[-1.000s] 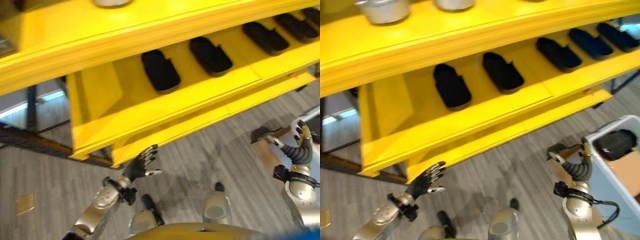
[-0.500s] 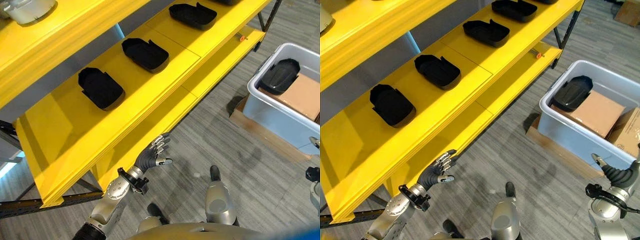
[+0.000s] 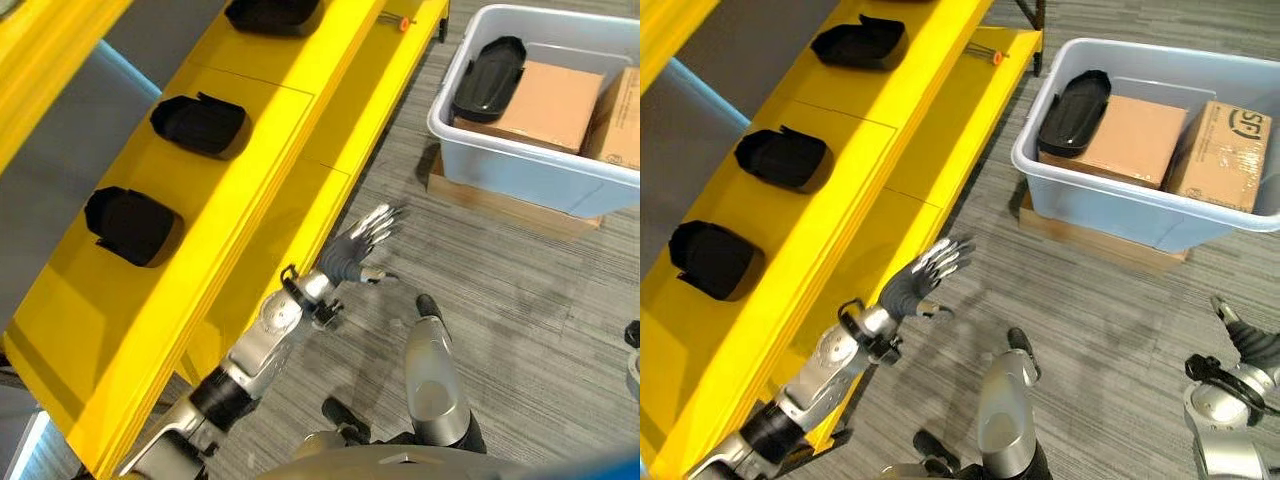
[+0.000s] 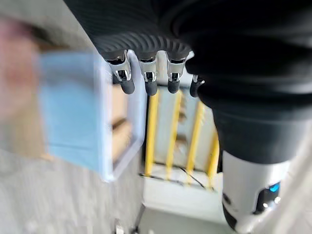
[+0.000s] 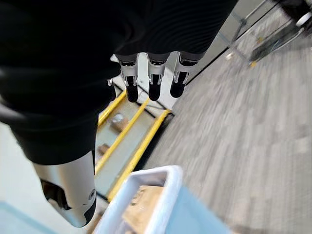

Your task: Move parts from the plastic box to the shelf.

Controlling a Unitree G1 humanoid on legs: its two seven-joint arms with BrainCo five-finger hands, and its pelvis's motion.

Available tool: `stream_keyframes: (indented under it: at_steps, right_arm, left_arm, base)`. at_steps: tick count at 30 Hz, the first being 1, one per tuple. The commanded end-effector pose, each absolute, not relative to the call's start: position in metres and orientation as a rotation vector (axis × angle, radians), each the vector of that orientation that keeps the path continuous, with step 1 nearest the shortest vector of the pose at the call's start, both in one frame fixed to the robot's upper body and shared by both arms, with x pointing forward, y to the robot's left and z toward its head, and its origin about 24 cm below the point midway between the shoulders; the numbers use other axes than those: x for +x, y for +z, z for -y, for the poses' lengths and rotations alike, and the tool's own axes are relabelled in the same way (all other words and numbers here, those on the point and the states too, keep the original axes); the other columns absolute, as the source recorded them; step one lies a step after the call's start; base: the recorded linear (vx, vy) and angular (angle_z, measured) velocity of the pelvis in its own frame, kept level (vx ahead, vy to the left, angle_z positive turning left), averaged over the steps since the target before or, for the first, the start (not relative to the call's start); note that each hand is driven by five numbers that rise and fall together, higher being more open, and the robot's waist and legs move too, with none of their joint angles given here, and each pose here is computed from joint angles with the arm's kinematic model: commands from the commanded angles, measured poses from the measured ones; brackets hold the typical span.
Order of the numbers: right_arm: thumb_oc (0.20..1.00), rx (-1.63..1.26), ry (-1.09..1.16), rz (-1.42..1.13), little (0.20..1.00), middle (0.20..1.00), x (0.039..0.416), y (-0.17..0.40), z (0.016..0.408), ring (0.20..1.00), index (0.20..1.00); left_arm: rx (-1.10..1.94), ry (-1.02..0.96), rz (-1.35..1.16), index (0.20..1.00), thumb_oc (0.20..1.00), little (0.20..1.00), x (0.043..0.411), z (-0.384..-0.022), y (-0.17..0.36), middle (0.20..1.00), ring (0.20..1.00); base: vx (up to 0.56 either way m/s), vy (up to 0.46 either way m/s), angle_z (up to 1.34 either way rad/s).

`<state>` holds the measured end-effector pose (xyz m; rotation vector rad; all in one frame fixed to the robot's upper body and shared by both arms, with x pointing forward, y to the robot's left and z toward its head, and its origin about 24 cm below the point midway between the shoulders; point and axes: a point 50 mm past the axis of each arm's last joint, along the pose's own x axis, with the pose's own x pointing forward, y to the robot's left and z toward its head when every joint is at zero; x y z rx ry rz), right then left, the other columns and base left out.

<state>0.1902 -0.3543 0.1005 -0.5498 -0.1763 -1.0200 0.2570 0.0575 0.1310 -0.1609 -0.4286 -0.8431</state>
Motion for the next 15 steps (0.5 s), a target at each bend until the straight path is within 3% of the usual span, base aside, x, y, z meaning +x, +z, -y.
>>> stream_keyframes:
  at_steps: [1, 3, 7, 15]
  right_arm:
    - [1.0, -0.653, -0.676, 0.22, 1.0, 1.0, 0.202, 0.103, 0.319, 1.0, 1.0]
    - [1.0, -0.622, -0.604, 0.202, 1.0, 1.0, 0.208, 0.099, 0.309, 1.0, 1.0]
    - [1.0, -0.515, -0.609, 0.128, 1.0, 1.0, 0.196, 0.08, 0.292, 1.0, 1.0]
    - [1.0, -0.428, -0.594, 0.137, 1.0, 1.0, 0.206, 0.074, 0.273, 1.0, 1.0]
  left_arm:
    - [-0.239, -0.503, 0.269, 1.0, 1.0, 1.0, 0.252, -0.104, 0.088, 1.0, 1.0]
    - [-0.236, -0.447, 0.236, 1.0, 1.0, 1.0, 0.253, -0.112, 0.085, 1.0, 1.0]
    - [-0.139, -0.463, 0.14, 1.0, 1.0, 1.0, 0.245, -0.131, 0.066, 1.0, 1.0]
    - [-0.091, -0.471, 0.099, 1.0, 1.0, 1.0, 0.236, -0.138, 0.053, 1.0, 1.0]
  base:
    - [0.36, -0.234, -2.66]
    - [0.2, -0.246, -3.65]
    - [0.15, -0.134, -1.7]
    - [0.12, 0.047, 0.22]
